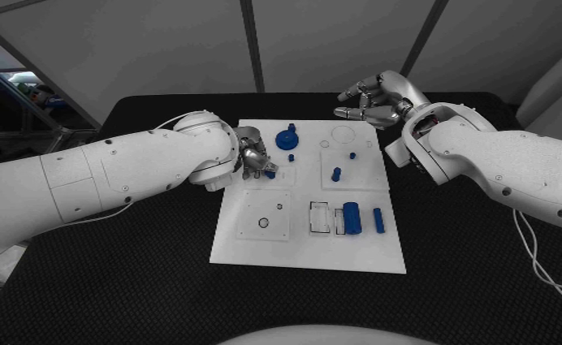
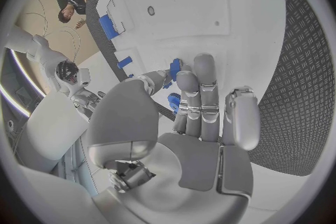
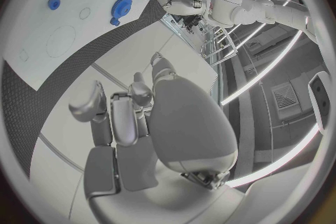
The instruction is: Assemble the parts on the task board
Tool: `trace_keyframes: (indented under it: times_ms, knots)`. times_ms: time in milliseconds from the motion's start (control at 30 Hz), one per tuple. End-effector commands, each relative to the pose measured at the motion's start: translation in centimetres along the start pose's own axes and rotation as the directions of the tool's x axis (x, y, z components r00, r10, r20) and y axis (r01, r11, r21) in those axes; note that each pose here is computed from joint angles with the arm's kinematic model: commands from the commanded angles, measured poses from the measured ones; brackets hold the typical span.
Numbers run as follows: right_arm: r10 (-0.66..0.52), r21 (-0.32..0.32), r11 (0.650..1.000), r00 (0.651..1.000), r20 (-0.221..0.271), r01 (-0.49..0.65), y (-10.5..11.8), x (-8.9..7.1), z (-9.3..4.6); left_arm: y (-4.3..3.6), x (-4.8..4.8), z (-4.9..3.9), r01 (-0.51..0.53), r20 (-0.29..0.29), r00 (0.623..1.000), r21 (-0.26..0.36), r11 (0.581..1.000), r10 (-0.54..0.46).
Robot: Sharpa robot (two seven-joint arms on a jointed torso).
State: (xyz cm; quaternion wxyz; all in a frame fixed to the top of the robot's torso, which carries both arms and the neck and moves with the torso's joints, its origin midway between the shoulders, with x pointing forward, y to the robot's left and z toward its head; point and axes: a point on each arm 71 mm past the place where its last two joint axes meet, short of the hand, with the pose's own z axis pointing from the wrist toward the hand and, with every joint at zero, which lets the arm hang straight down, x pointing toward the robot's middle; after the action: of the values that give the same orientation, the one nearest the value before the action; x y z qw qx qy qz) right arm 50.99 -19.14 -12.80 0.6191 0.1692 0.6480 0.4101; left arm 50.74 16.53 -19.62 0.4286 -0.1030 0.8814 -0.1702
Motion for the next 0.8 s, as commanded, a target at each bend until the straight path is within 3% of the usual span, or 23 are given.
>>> trace_keyframes:
  times_ms: [33, 800]
  knots:
    - [-0.003, -0.010, 1.000, 1.000, -0.004, 0.003, 0.15, 0.01, 0.04, 0.08, 0.02, -0.02, -0.015, 0.021, 1.000, -0.002, 1.000, 0.015]
    - [-0.005, -0.005, 1.000, 1.000, -0.008, 0.005, -0.05, -0.06, 0.07, 0.48, 0.68, -0.60, 0.001, 0.084, 0.996, 0.021, 1.000, -0.002]
